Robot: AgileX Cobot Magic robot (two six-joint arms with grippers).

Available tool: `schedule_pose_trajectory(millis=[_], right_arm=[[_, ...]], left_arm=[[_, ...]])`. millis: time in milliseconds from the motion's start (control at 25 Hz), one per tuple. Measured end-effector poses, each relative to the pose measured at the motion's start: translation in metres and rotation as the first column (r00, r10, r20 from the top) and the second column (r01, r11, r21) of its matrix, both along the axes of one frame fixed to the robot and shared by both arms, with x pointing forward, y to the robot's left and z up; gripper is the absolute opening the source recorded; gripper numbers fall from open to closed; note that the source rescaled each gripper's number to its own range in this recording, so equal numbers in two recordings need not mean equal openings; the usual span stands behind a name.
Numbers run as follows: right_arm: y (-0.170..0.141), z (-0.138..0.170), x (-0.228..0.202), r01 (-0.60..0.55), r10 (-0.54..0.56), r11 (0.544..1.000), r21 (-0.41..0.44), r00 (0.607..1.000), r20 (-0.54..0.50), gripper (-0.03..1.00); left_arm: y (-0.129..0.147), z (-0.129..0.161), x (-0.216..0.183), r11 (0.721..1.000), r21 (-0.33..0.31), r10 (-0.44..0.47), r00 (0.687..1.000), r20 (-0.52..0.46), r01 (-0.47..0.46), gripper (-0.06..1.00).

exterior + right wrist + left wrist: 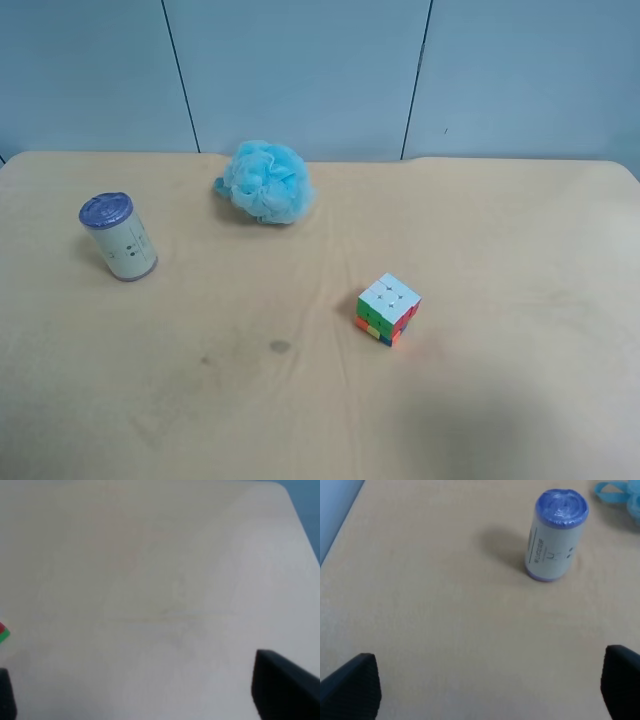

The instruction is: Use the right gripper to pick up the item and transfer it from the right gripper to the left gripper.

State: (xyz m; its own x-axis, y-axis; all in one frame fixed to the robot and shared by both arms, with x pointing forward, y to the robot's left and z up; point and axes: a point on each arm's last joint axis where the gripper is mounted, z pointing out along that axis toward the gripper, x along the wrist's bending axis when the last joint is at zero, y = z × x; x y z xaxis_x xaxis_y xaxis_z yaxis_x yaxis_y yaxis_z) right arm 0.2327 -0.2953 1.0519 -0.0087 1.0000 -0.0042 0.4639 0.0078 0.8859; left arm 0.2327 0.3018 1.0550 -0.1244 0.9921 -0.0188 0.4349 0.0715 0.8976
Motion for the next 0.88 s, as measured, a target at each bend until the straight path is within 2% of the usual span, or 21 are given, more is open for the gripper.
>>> schedule_pose_trajectory(millis=[320,400,560,880], right_arm=[[0.0000,0.0000,0.0000,0.000,0.000,1.000,0.000,1.000,0.000,0.77],[0.0000,0.0000,0.0000,0.000,0.000,1.000,0.000,1.000,0.000,0.77],[0.0000,0.0000,0.0000,0.000,0.000,1.000,0.000,1.000,0.000,0.77],[0.0000,0.0000,0.0000,0.000,0.000,1.000,0.000,1.000,0.000,0.77]], left_arm=[[0.0000,0.0000,0.0000,1.000,0.001,0.000,1.000,0.000,0.000,0.65],[-0.0001,0.0000,0.0000,1.000,0.004,-0.004,1.000,0.000,0.004,0.68],[-0.0016,0.0000,0.0002,0.999,0.012,-0.030,1.000,-0.002,0.030,0.79],[-0.0019,-0.0017,0.0009,0.999,0.008,-0.033,0.999,-0.007,0.033,0.80]])
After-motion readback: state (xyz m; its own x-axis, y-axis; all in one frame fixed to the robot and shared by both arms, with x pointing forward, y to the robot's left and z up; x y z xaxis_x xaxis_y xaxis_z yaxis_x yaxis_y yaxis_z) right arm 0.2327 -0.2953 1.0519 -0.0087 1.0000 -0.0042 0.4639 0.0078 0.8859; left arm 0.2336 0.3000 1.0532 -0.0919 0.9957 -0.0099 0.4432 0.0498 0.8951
